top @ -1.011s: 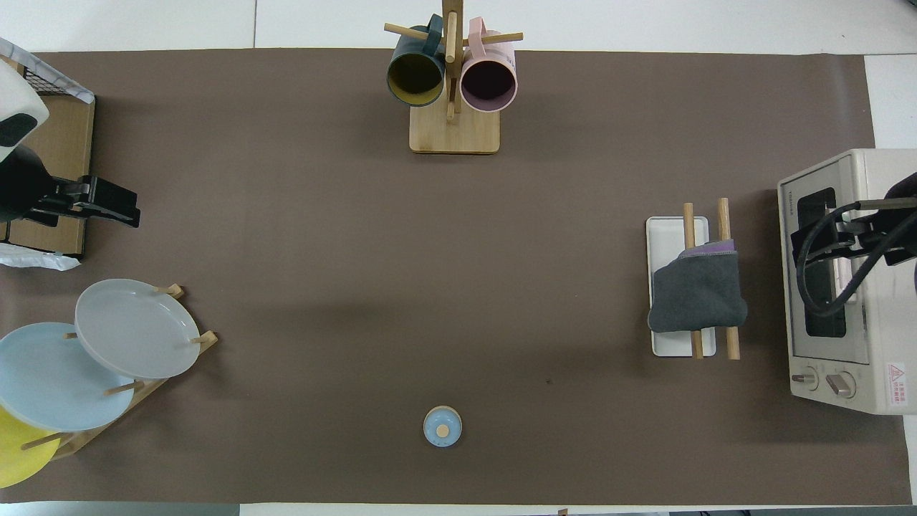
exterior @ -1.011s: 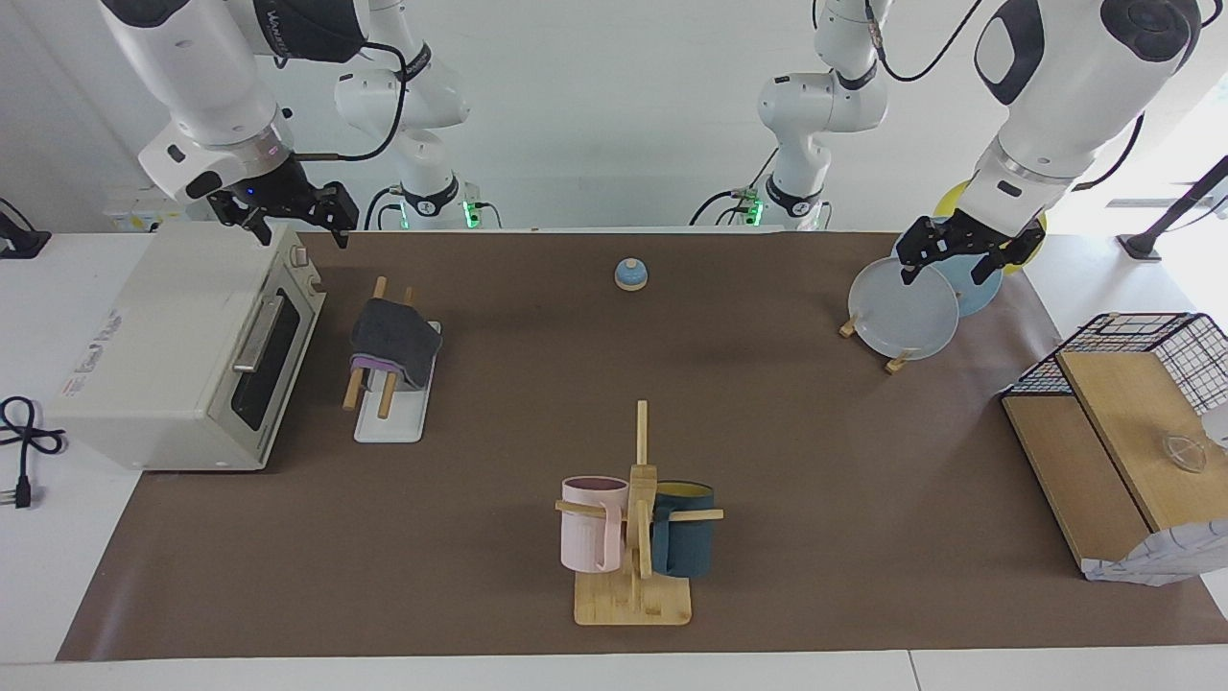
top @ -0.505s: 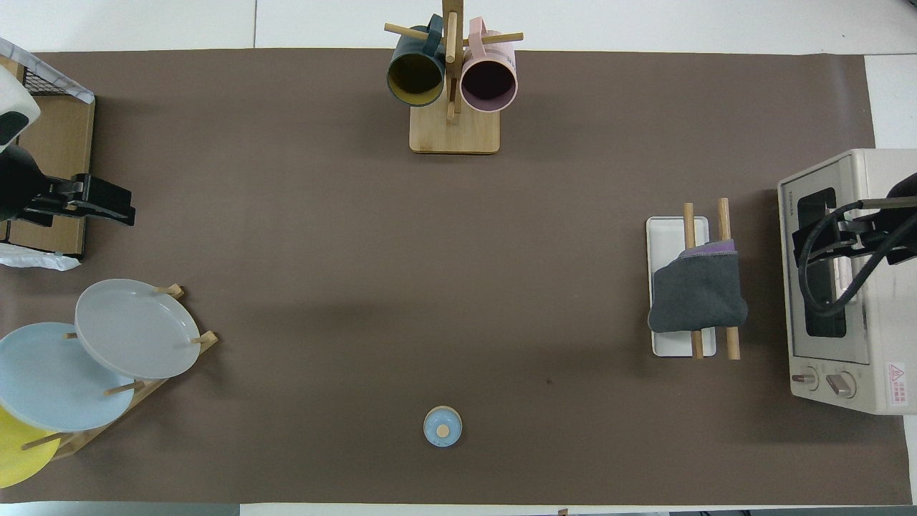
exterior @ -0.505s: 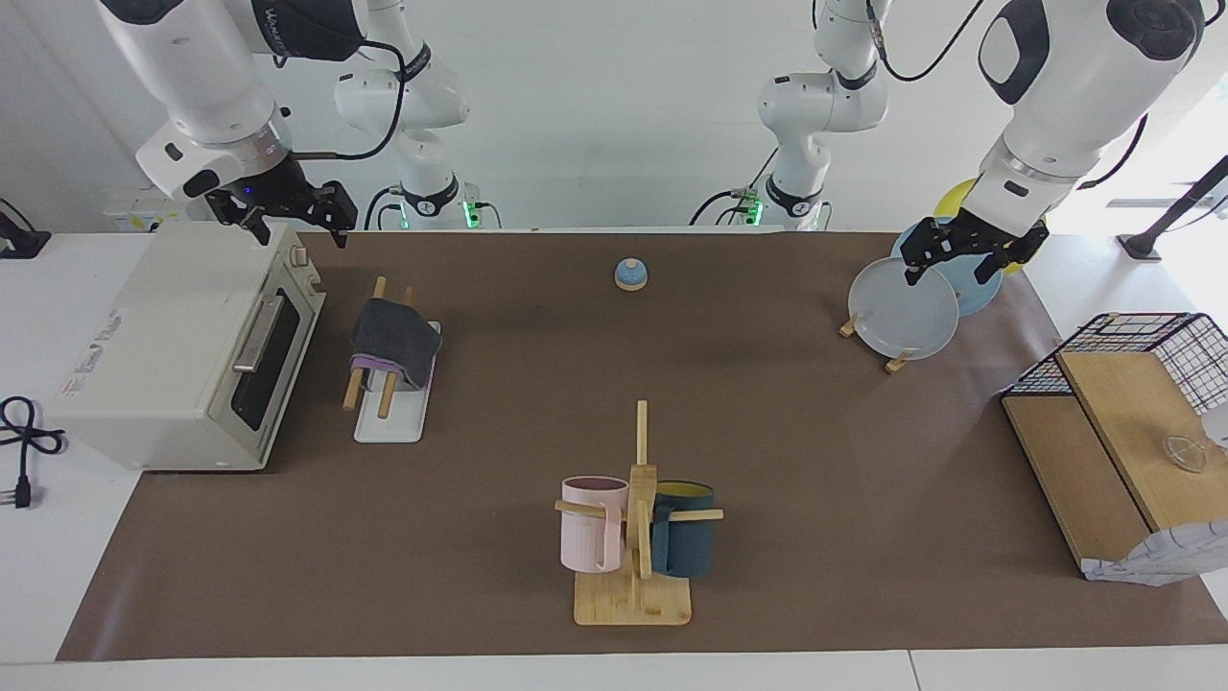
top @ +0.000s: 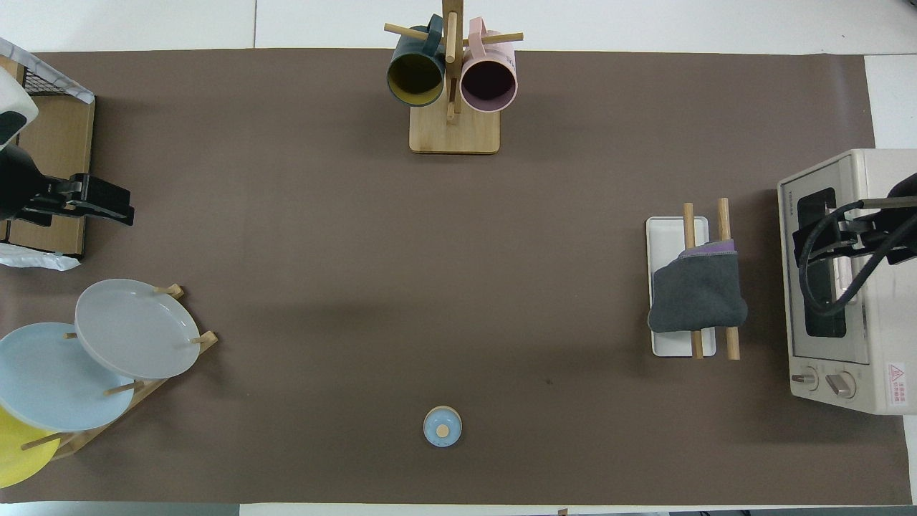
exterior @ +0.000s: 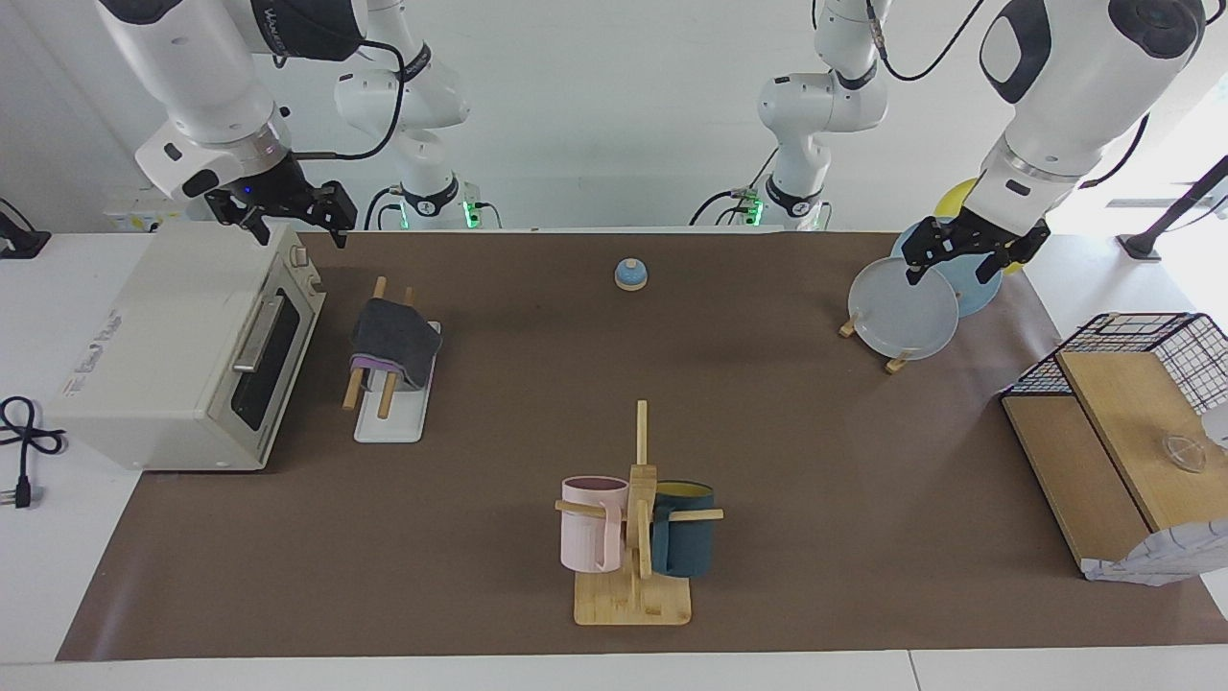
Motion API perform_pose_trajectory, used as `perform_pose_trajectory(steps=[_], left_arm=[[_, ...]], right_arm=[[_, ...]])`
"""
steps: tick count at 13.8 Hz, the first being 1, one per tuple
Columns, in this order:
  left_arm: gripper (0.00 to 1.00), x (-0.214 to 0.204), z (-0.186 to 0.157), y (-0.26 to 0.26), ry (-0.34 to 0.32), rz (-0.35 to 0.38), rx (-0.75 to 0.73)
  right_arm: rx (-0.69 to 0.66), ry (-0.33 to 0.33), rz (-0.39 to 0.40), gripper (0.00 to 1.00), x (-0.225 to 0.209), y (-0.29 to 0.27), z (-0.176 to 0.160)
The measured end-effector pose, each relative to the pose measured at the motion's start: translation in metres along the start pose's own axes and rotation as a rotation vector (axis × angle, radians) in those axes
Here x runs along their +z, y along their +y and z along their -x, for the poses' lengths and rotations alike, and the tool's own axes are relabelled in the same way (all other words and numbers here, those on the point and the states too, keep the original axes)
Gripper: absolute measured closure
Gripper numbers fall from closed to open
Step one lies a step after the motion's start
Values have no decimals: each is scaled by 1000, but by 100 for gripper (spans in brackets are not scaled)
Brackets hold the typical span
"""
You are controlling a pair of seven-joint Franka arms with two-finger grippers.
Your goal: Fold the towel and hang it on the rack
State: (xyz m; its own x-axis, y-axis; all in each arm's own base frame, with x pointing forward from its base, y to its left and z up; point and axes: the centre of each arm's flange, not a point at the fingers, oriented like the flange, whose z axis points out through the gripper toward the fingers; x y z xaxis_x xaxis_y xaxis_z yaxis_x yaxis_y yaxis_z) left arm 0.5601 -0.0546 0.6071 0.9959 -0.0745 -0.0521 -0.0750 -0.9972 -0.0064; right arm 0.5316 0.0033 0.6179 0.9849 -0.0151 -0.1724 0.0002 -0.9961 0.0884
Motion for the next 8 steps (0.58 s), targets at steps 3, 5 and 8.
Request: perform_pose_trajectory(steps=[3, 5, 8], left_arm=[[0, 0, 0, 0, 0, 0, 0], [0, 0, 0, 0, 0, 0, 0], [0, 0, 0, 0, 0, 0, 0]], right_arm=[[0, 3, 0, 0, 0, 0, -1], [0, 26, -1, 0, -2, 0, -3], [0, 48, -2, 0, -3, 0, -6]])
